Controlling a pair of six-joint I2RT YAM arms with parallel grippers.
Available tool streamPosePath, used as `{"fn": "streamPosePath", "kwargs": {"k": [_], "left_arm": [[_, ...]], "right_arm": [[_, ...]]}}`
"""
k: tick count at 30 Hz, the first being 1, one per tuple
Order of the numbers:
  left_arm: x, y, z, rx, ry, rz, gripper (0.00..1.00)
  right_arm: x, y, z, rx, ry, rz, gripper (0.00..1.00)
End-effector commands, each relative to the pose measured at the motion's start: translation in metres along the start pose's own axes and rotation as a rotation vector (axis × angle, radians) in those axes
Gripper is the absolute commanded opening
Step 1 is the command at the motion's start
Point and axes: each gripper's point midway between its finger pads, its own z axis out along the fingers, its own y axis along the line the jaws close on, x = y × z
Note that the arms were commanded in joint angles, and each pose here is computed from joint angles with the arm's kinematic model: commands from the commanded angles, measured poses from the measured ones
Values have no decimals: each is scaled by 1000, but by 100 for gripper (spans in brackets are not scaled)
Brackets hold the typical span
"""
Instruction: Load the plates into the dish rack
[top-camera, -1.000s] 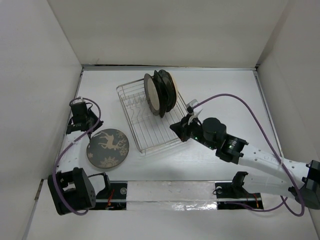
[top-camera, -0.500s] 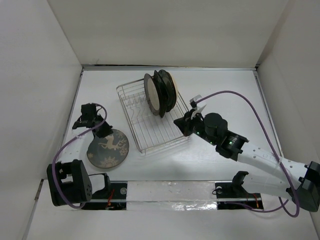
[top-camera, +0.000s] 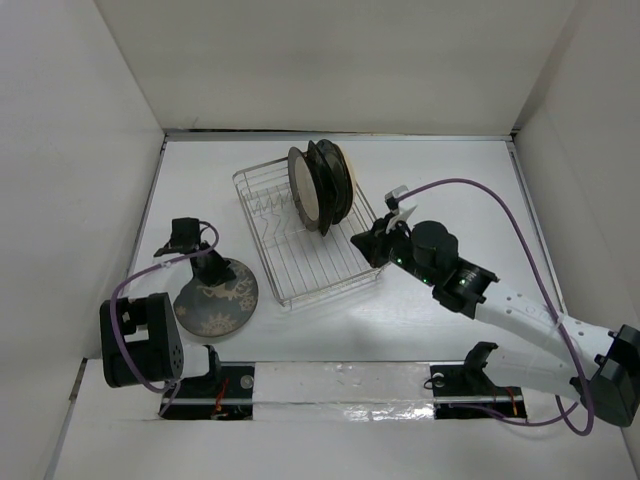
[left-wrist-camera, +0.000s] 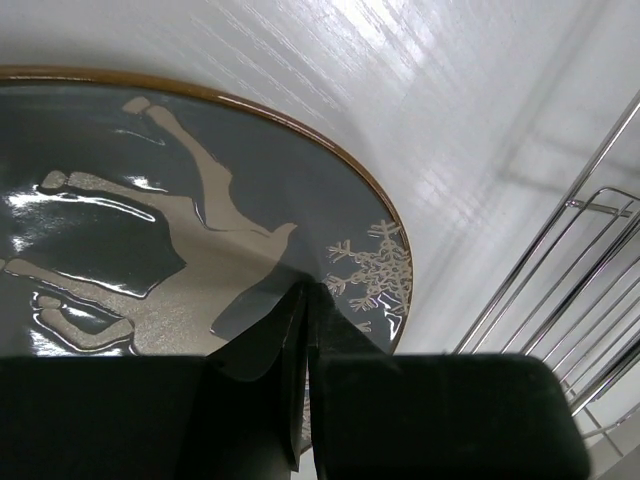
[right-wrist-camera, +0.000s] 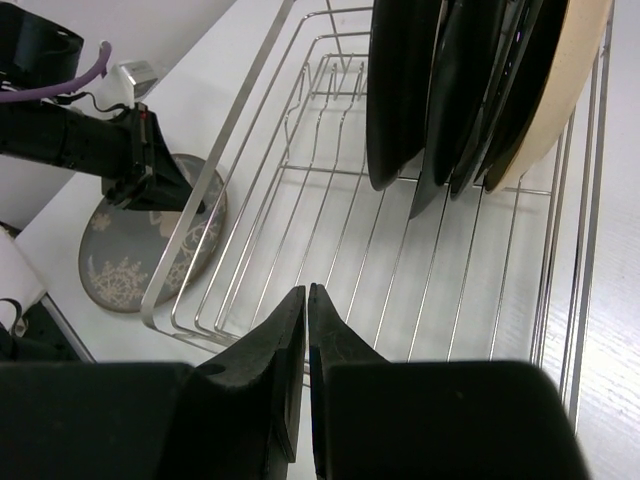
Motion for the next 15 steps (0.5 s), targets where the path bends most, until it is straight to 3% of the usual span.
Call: {"fn": "streamPosePath", "kwargs": {"k": [1, 5, 15], "left_arm": [[-13, 7, 5, -41, -55, -15, 0], [-28, 16, 17, -72, -96, -31, 0], [-119, -22, 23, -61, -305, -2, 0]], "right_arm": [[-5, 2, 3, -18, -28, 11, 10], [-4, 2, 4, -17, -25, 11, 11], [-4, 2, 4, -18, -25, 12, 11]]}}
